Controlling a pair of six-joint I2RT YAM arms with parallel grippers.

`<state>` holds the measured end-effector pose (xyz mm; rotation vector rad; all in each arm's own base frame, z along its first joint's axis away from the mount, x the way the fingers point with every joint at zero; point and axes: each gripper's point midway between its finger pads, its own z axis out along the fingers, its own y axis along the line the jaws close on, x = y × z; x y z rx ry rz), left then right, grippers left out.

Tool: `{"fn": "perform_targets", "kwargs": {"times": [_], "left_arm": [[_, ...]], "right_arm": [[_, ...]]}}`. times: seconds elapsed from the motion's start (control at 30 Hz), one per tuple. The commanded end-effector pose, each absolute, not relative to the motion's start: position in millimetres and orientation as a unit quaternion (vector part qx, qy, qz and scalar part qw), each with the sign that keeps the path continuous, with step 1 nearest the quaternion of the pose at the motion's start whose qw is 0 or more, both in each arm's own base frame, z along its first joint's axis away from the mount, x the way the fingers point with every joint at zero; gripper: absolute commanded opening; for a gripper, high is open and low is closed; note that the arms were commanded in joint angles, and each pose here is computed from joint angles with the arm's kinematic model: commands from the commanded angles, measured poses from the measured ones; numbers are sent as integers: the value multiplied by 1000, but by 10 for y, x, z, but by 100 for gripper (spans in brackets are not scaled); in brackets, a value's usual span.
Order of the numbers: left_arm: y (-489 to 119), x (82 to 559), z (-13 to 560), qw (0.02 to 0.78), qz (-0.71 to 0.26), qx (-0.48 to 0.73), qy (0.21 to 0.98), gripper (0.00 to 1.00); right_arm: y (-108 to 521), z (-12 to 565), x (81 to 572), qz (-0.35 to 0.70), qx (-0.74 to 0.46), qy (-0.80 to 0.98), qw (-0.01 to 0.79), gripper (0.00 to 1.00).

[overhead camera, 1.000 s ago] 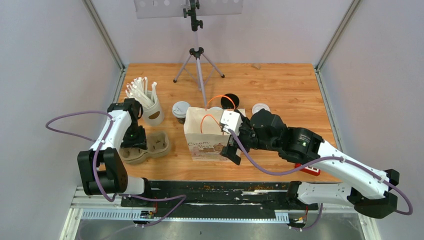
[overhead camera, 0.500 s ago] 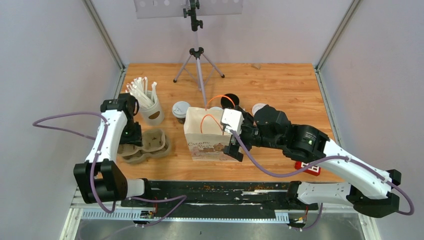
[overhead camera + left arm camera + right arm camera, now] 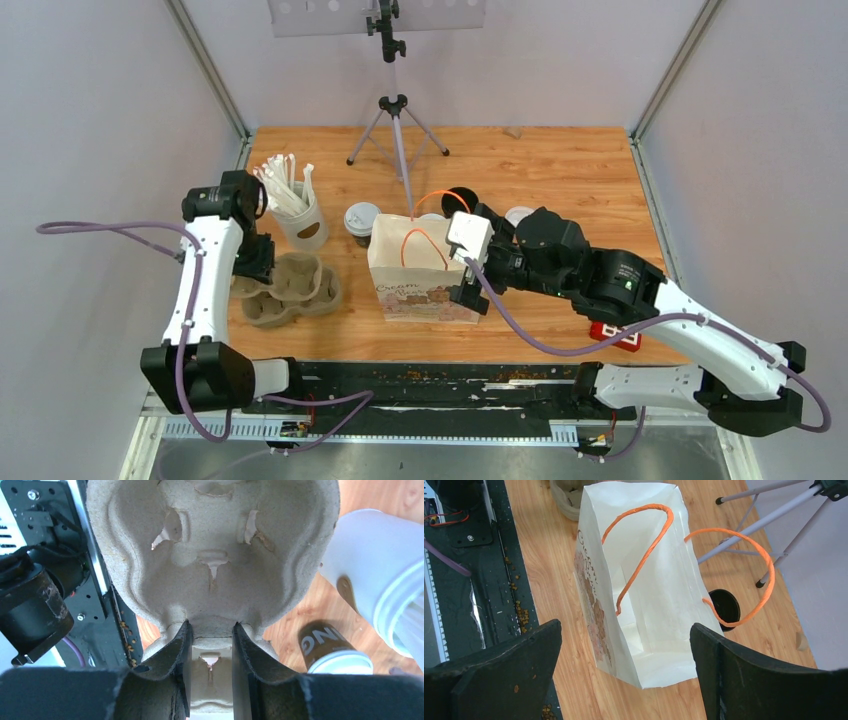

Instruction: Pack the takeout coffee

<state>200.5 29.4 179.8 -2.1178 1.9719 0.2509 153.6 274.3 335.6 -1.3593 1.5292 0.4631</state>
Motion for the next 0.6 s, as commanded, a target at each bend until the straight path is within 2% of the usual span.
{"fn": "perform_targets", "kwargs": {"times": [0.0,0.13,0.27,0.4,0.57], "left_arm": [[295,1975,2105,161,52,-670,722,25],[72,2258,2310,206,-56,-620,755,26],[-133,2606,2723,293,-166,-526,781,25],[-230,2750,3287,385,-219,-425,789,24],[-436,2869,3794,456,-267,-295,796,24]], "right_arm": [[2715,3784,1535,217,-521,612,554,100],[2666,3881,1554,219,-500,617,567,100],[2611,3962,1592,211,-486,623,576,100],[2559,4002,1640,197,-475,628,583,100],[2500,4063,1678,187,-463,635,590,100]]}}
